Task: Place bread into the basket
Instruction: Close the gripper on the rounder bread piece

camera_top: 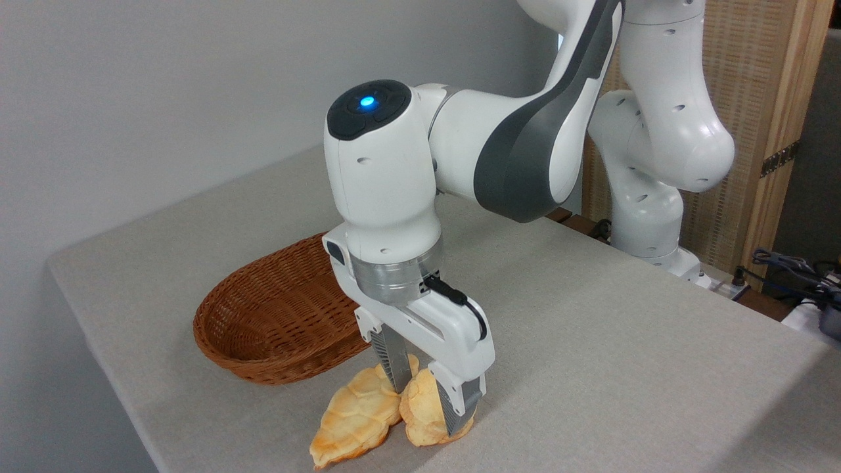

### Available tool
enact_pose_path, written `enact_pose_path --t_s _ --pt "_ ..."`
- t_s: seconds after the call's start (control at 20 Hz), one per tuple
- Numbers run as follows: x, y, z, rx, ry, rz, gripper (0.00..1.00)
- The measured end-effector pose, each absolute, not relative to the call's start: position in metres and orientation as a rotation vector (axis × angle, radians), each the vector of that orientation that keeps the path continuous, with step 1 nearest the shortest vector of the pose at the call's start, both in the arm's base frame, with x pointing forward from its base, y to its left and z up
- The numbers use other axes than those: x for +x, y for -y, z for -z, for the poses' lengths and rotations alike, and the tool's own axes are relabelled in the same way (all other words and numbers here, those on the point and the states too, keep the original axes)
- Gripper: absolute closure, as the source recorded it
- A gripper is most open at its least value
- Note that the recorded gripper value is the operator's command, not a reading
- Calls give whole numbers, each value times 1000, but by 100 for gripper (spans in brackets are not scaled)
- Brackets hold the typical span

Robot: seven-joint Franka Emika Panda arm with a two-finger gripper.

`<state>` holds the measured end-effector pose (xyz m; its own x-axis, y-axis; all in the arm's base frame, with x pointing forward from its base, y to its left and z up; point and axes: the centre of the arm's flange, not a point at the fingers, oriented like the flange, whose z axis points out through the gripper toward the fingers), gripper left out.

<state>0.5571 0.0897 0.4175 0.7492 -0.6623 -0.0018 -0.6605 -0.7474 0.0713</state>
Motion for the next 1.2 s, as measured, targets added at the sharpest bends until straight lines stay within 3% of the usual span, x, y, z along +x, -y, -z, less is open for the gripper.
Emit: enact_pose_path --t_s 0.15,0.3,0.5,1.2 --pt "557 -90 -416 2848 1159 44 55" --pt "557 -92 -416 2836 1187 42 73" --pt "557 -92 -416 2834 1195 40 80" --pt "555 -108 -433 2845 1201 -16 77"
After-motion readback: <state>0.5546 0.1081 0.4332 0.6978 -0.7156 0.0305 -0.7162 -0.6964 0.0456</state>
